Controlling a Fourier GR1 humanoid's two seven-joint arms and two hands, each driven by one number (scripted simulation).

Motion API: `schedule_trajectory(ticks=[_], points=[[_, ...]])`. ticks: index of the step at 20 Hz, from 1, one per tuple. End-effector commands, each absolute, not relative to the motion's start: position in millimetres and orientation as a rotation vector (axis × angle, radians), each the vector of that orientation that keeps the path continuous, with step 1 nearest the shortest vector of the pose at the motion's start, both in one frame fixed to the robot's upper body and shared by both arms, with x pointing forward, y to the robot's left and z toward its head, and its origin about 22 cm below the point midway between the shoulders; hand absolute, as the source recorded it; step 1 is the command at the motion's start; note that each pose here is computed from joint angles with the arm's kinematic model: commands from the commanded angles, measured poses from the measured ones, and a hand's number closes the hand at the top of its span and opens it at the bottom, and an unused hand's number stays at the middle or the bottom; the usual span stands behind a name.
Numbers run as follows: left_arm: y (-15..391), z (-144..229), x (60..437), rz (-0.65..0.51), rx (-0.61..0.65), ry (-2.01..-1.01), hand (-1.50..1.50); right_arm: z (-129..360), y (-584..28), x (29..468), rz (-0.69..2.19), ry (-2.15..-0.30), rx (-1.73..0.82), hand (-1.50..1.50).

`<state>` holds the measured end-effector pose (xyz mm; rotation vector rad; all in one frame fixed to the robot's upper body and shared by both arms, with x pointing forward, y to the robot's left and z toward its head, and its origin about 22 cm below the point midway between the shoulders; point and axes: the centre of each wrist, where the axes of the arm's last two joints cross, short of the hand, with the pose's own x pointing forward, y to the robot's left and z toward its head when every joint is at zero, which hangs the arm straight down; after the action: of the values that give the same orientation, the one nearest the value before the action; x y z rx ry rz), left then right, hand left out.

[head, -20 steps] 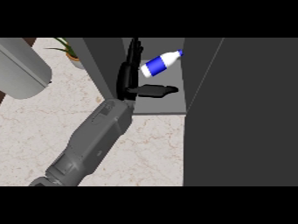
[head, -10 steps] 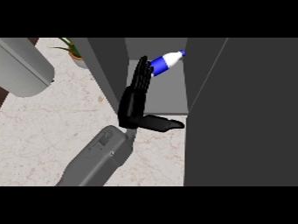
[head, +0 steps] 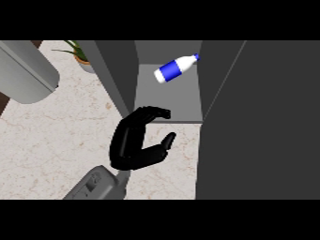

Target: Pick up the bottled water, place it into the cabinet and close the cabinet

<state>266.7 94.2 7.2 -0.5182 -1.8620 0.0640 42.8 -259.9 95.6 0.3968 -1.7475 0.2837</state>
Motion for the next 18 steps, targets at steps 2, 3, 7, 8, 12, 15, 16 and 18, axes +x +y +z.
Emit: schedule_trajectory(ticks=[2, 3, 7, 8, 12, 15, 16, 18], points=[[135.1, 10.2, 240.1, 0.083, -0.477, -1.86, 1.5, 130.6, -257.6, 35.7, 0.545, -1.704, 0.415, 1.5], [146.5, 7.2, 230.9, 0.06, -0.484, -1.848, 1.5, 131.2, -261.0, 34.6, 0.582, -1.685, 0.444, 1.5], [155.0, 11.1, 204.6, 0.135, -0.453, -1.876, -1.5, 145.1, -244.2, 33.6, 0.669, -1.722, 0.531, 1.5], [174.0, 3.2, 204.6, 0.126, -0.429, -1.869, -1.5, 152.4, -248.8, 34.5, 0.717, -1.753, 0.518, 1.5], [201.3, 14.1, 187.9, 0.164, -0.4, -1.874, -1.5, 163.1, -234.9, 28.7, 0.745, -1.773, 0.544, 1.5], [221.2, 13.0, 173.0, 0.216, -0.393, -1.878, -1.5, 158.8, -224.3, 26.0, 0.772, -1.694, 0.635, 1.5], [212.6, 26.2, 182.3, 0.252, -0.433, -1.853, -1.5, 162.0, -222.3, 26.0, 0.822, -1.663, 0.695, 1.5], [229.4, 27.0, 168.1, 0.264, -0.436, -1.856, -1.5, 155.7, -219.2, 30.8, 0.886, -1.639, 0.74, 1.5]])
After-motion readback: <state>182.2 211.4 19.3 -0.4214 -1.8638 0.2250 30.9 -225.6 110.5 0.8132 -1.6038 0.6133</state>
